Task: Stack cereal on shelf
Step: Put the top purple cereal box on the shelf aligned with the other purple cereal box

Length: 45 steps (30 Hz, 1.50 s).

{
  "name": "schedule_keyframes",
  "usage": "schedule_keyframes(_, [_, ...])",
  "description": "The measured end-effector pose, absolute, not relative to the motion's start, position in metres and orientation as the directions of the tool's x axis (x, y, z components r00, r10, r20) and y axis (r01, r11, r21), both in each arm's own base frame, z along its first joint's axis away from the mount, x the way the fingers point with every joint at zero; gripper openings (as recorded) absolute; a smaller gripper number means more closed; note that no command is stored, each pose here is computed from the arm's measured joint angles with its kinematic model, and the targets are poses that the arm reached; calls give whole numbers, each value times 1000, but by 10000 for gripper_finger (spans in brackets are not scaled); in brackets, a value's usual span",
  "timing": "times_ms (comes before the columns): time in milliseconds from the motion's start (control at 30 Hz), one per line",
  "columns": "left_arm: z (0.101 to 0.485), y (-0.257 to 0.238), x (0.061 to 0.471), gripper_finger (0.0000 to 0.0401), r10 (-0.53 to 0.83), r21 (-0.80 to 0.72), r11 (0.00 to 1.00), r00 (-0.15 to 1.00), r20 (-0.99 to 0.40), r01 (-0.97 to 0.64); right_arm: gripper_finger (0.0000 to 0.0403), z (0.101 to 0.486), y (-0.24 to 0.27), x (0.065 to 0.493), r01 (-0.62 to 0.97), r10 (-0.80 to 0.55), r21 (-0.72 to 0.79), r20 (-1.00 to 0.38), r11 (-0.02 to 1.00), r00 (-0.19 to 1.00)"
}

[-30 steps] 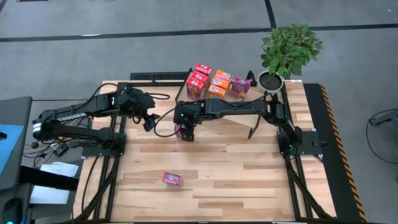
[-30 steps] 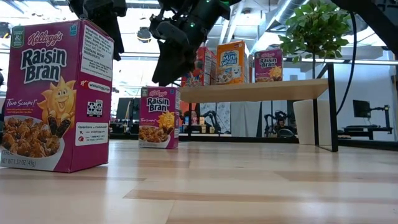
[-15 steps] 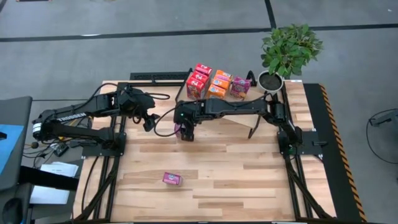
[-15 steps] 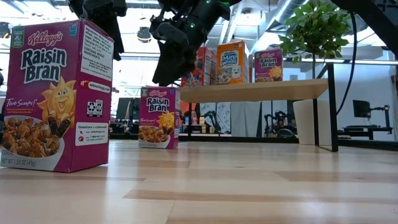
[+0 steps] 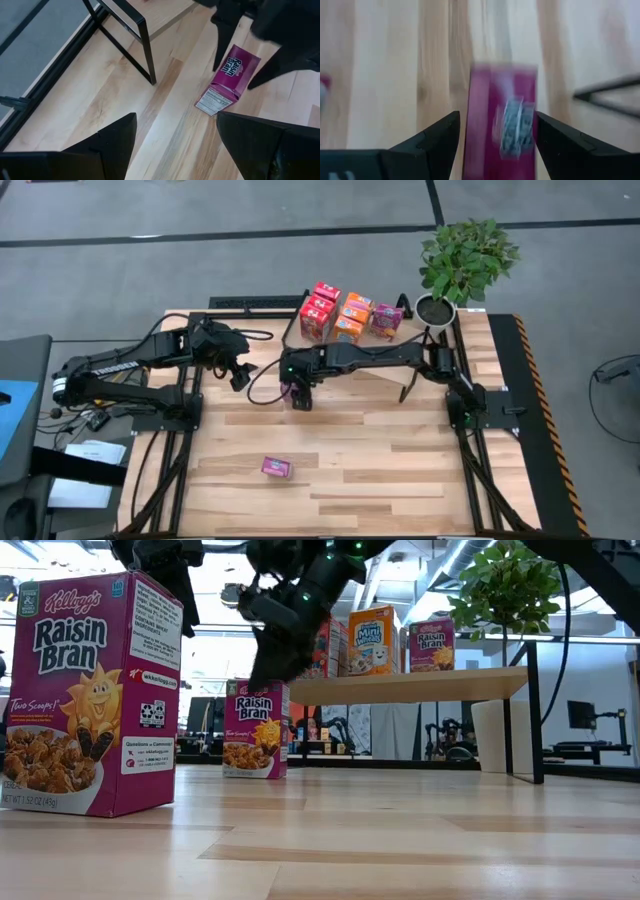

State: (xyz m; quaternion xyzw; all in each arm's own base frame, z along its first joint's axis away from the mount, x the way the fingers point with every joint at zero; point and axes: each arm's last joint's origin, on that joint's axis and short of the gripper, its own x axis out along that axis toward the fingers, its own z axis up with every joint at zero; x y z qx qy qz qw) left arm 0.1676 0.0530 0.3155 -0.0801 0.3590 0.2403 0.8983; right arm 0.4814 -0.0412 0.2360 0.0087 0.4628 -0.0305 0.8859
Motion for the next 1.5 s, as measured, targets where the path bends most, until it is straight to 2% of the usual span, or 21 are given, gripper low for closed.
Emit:
schedule_keyframes(267, [315,53,168,266,374,34,874,627,-683,-484,272,224,-37,484,57,-40,-11,-841,998,540])
schedule_keyframes(467, [315,53,168,266,375,35,874,627,-683,-485,246,229,-36,483,53,-39,-12,-837,999,546])
schedule_keyframes(600, [315,53,168,266,375,35,874,627,-683,-485,214,232,-34,482,51,-39,-13,-832,999,554])
schedule_keyframes(833, [315,53,168,266,375,35,874,627,-683,-485,128,231,-34,479,76,-36,5,-852,997,522])
schedule_keyframes(933, [315,53,168,266,374,35,874,627,-683,-484,106,233,-31,477,83,-32,12,-859,997,512])
schedule_keyframes(1000, [315,53,168,266,374,35,874,627,-683,-484,104,244,-27,469,85,-21,23,-875,996,484])
schedule_keyframes(1133, [316,53,168,266,378,38,873,626,-682,-487,119,282,-19,452,103,-11,48,-863,994,505])
schedule_keyframes(1367, [315,53,168,266,381,40,872,624,-682,-488,125,350,-1,392,165,-6,82,-881,983,473])
schedule_keyframes(1500, [316,53,168,266,381,40,872,624,-682,-489,117,380,10,354,231,-56,54,-894,971,444])
